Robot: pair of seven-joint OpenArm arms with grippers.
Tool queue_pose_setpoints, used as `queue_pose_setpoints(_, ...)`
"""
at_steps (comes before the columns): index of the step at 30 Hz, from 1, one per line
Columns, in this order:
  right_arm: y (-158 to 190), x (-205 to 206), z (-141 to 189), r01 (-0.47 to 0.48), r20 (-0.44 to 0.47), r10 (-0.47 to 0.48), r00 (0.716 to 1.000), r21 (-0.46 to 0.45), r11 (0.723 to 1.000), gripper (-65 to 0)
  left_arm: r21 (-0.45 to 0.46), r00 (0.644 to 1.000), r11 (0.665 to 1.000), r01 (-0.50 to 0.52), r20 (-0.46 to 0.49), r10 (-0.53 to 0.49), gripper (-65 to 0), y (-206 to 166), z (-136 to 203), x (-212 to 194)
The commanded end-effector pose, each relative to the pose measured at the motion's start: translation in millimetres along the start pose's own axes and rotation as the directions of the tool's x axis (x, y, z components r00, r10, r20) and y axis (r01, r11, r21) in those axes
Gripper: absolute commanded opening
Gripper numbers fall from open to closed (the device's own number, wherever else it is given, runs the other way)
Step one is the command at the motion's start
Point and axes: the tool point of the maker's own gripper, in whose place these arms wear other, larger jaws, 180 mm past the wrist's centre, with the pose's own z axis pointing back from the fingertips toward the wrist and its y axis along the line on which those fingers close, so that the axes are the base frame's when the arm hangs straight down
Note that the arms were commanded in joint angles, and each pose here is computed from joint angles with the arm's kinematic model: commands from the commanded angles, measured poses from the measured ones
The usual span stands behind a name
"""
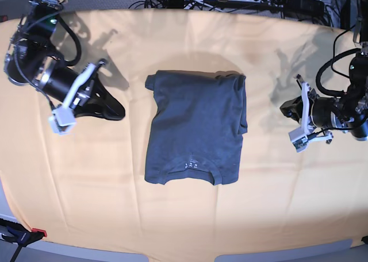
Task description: Fold the T-shirt properly
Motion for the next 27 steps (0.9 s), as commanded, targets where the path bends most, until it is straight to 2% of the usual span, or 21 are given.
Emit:
queue_pose_setpoints(1,6.0,13.0,8.8,-0.009,0.055,0.007,0.998,0.032,0.999,-65.0,0.040,0.999,0.999,0.004,0.033,-0.006,-65.0,10.6,15.3,9.0)
queue_pose_setpoints(3,7.6,4.8,22.5,0.026,0.043,-0.028,0.999,0.043,0.999,-65.0,0.073,0.997,0.997,-0.018,0.074,0.013,-65.0,20.2,27.5,13.5)
queue_pose_setpoints(7,0.1,-34.1,47.0,0.096,-0.069,-0.098,0.993,-0.037,0.995,-65.0,0.116,0.976,0.988,-0.102,0.206,0.076,-65.0,34.9,56.3,18.7)
queue_pose_setpoints(10,-0.8,-53.8,63.3,0.139,-0.108,-0.148,0.983,-0.087,0.986,-65.0,0.098,0.920,0.983,-0.156,0.378,0.108,-65.0,36.6,83.1,27.8)
queue_pose_setpoints(14,4.3,-70.5,83.5,0.162,-0.146,-0.183,0.972,-0.143,0.976,-65.0,0.132,0.882,0.966,-0.220,0.450,0.140,-65.0,43.2,111.7,9.5)
queue_pose_setpoints(17,14.2,-77.7,98.3,0.149,-0.184,-0.182,0.966,-0.178,0.973,-65.0,0.137,0.866,0.955,-0.265,0.468,0.173,-65.0,41.7,121.9,-7.7)
queue_pose_setpoints(21,37.3,-88.9,112.3,0.133,-0.255,-0.180,0.950,-0.191,0.973,-65.0,0.101,0.860,0.940,-0.326,0.444,0.251,-65.0,29.5,119.2,-36.1)
queue_pose_setpoints(24,57.5,-100.6,120.0,0.144,-0.314,-0.196,0.929,-0.181,0.973,-65.0,0.035,0.860,0.935,-0.352,0.406,0.308,-65.0,10.1,111.8,-56.6)
queue_pose_setpoints(27,73.6,-116.9,130.9,0.188,-0.370,-0.246,0.896,-0.186,0.965,-65.0,-0.022,0.867,0.923,-0.384,0.335,0.369,-65.0,-9.4,104.7,-78.6)
